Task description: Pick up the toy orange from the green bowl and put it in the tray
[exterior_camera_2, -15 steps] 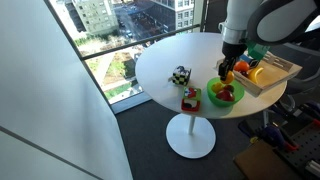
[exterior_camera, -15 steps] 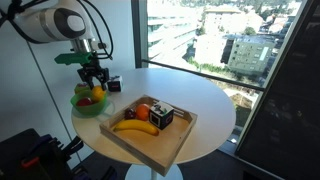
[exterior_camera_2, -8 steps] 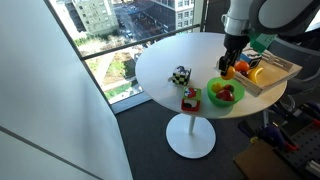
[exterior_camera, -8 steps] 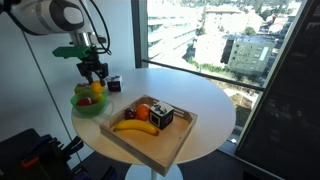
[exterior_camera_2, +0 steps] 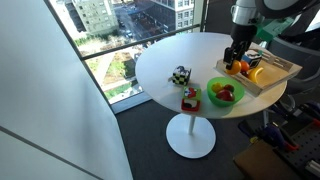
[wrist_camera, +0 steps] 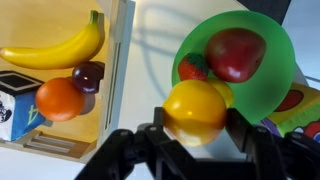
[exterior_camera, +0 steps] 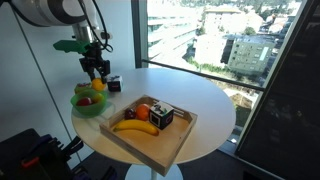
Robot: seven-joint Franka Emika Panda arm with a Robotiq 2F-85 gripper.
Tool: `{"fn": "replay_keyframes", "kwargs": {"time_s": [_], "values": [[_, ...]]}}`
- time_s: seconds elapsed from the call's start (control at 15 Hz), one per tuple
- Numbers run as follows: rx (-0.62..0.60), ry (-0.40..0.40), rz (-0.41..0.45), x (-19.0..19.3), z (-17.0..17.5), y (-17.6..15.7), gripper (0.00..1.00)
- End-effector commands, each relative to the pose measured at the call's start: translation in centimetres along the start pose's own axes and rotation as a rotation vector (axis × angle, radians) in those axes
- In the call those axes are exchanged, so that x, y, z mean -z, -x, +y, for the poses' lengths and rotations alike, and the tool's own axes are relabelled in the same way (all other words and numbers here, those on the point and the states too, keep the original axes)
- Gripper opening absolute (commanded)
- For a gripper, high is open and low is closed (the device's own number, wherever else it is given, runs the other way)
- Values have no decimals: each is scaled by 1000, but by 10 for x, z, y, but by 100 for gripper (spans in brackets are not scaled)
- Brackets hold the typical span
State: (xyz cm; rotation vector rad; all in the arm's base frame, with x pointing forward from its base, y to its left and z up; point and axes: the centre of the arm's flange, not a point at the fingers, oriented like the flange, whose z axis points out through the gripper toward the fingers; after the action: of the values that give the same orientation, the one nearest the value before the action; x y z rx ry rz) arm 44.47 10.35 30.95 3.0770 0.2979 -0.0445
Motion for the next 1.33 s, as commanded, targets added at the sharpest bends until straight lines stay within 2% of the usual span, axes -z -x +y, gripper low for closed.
{"fn": "replay_keyframes", "kwargs": {"time_s": [0.0,0.53,1.27], "values": [[-53,-14,0,18,24,9,39],[-189,-16,19,25,87,23,39],[-360,-45,-3,7,174,45,39]]}}
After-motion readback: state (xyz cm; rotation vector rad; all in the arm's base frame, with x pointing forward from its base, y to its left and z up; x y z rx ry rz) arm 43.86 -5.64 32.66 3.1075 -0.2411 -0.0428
